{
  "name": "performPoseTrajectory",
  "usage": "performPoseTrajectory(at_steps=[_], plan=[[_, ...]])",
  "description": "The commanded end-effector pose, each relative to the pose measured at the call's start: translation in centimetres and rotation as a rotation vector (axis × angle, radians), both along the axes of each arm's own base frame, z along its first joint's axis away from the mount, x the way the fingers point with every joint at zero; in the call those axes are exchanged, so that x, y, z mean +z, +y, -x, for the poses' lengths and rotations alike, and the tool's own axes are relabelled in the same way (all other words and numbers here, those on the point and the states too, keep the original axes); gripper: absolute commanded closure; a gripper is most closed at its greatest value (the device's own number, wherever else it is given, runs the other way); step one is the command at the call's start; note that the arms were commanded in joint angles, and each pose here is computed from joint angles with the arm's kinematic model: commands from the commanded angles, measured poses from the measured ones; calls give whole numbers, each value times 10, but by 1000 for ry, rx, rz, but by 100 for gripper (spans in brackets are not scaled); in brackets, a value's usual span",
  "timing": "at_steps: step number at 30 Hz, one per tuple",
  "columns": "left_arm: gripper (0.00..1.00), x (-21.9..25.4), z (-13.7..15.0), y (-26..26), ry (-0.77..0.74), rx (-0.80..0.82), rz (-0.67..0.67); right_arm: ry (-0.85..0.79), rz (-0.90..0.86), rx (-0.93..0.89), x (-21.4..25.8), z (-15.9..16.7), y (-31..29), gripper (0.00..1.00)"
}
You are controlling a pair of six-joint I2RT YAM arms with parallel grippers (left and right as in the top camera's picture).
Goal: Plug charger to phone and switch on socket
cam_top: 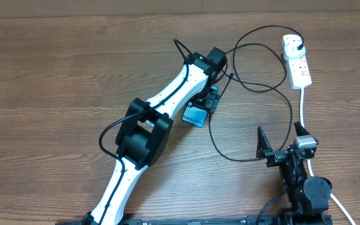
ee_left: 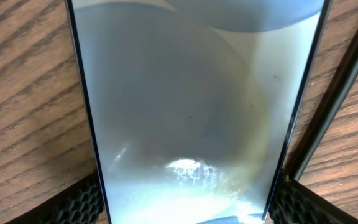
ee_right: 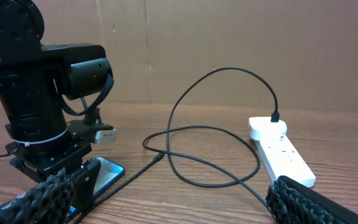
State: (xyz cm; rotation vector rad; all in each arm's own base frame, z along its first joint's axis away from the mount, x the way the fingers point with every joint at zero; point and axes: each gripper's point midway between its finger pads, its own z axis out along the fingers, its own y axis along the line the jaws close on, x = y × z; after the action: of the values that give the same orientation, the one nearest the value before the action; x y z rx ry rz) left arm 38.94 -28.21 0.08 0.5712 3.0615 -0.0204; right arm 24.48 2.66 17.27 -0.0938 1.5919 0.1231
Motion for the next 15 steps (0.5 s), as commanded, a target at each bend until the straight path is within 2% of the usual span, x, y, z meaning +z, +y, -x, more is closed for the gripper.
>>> performPoseTrajectory(at_steps=[1, 15], plan=[[21, -32, 11, 8, 51, -10, -46, -3, 2, -1, -2, 0, 0, 0], [28, -32, 8, 5, 38, -9, -37, -3, 2, -1, -2, 0, 0, 0]])
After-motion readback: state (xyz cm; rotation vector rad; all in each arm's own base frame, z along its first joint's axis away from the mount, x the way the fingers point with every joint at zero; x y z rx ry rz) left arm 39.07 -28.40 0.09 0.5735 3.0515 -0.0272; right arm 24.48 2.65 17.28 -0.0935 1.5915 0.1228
